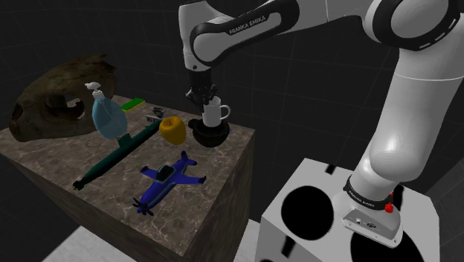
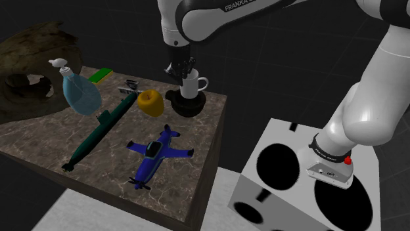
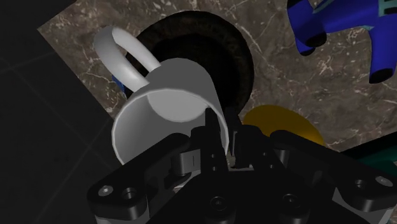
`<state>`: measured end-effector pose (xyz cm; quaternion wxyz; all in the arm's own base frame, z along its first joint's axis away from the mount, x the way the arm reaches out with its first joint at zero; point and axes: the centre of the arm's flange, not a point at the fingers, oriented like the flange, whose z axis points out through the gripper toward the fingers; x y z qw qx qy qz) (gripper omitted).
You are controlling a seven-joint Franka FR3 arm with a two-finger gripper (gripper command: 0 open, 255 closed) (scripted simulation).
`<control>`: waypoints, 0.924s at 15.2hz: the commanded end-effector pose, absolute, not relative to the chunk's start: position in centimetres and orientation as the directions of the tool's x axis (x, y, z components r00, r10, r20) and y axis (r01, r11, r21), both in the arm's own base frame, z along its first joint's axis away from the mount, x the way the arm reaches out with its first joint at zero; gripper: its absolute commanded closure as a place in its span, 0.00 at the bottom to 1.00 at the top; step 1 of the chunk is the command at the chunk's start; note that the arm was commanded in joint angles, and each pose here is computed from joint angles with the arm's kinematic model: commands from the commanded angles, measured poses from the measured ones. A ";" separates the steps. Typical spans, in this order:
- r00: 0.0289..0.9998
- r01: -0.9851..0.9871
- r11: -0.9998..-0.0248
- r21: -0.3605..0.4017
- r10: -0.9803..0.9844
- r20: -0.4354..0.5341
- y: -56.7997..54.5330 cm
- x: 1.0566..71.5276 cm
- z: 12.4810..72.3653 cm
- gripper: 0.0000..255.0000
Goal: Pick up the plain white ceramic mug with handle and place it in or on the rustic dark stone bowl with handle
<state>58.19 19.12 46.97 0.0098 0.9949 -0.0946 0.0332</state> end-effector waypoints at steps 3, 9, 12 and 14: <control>0.980 -0.189 -0.982 0.013 -0.188 0.068 19.0 58.3 46.3 1.00; 0.980 -0.189 -0.982 0.013 -0.188 0.068 19.0 58.3 46.3 0.00; 0.980 -0.189 -0.982 0.013 -0.188 0.068 19.0 58.3 46.3 0.00; 0.980 -0.189 -0.982 0.013 -0.188 0.068 19.0 58.3 46.3 0.00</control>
